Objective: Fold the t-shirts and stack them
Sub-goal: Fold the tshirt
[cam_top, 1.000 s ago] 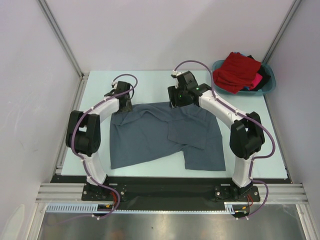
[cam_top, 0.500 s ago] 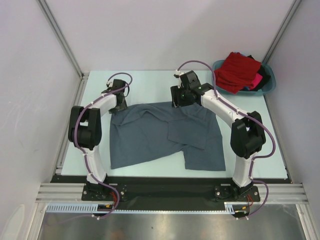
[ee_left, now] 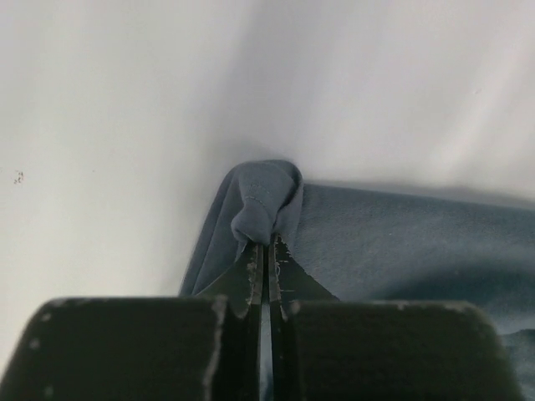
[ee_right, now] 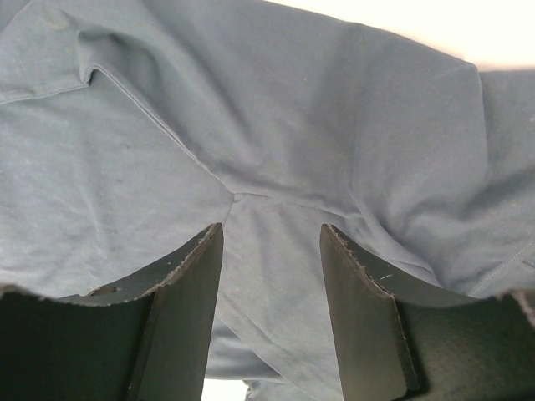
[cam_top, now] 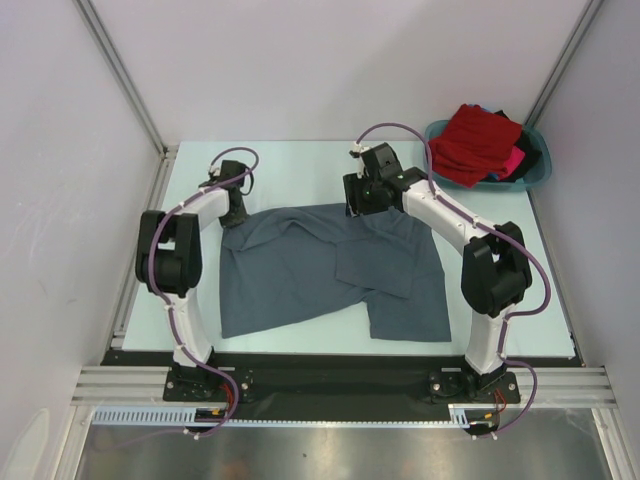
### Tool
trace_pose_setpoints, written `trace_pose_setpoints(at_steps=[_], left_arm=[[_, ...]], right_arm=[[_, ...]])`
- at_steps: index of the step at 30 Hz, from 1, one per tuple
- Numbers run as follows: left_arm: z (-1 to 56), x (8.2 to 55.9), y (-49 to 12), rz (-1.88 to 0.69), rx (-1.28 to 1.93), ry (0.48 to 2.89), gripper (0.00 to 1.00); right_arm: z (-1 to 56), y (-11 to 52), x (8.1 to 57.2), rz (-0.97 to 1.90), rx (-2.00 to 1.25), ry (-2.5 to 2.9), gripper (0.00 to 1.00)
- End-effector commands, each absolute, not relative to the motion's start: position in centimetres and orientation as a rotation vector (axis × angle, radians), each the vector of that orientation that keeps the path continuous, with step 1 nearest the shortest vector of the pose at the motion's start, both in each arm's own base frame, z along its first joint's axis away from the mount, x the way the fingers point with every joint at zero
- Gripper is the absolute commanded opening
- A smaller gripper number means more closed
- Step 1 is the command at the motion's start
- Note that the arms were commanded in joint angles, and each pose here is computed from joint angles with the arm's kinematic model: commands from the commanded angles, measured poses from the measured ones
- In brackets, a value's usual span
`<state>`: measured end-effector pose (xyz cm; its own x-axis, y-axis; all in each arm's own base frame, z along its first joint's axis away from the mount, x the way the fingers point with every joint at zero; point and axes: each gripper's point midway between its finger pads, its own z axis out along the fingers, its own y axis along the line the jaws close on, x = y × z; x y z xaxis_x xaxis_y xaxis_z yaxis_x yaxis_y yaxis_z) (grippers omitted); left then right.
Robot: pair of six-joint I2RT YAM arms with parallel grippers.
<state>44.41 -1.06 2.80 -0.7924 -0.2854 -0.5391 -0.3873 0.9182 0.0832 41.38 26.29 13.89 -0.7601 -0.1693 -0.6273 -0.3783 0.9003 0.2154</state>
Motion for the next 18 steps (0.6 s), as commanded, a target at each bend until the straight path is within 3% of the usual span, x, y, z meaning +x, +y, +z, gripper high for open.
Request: trace_pose_setpoints(at_steps=[1, 13, 15, 18], left_arm=[[5.3, 44.5, -0.5, 0.228, -0.518, 2.478, 0.0], [12.2, 41.0, 3.3, 0.273, -0.711, 2.248, 0.01], [11.9, 40.5, 3.8, 0.282, -0.73, 2.254, 0.04], [11.0, 39.8, 4.8, 0.315, -0.761, 2.283, 0.2]], right_arm=[[14.6, 26.3, 41.5, 0.458, -0.404, 2.408, 0.55], [14.5, 26.5, 40.7, 0.487, -0.421, 2.422, 0.53], [14.4, 26.7, 40.5, 0.496, -0.427, 2.426, 0.53], [13.9, 26.9, 40.3, 0.502, -0.441, 2.437, 0.54]])
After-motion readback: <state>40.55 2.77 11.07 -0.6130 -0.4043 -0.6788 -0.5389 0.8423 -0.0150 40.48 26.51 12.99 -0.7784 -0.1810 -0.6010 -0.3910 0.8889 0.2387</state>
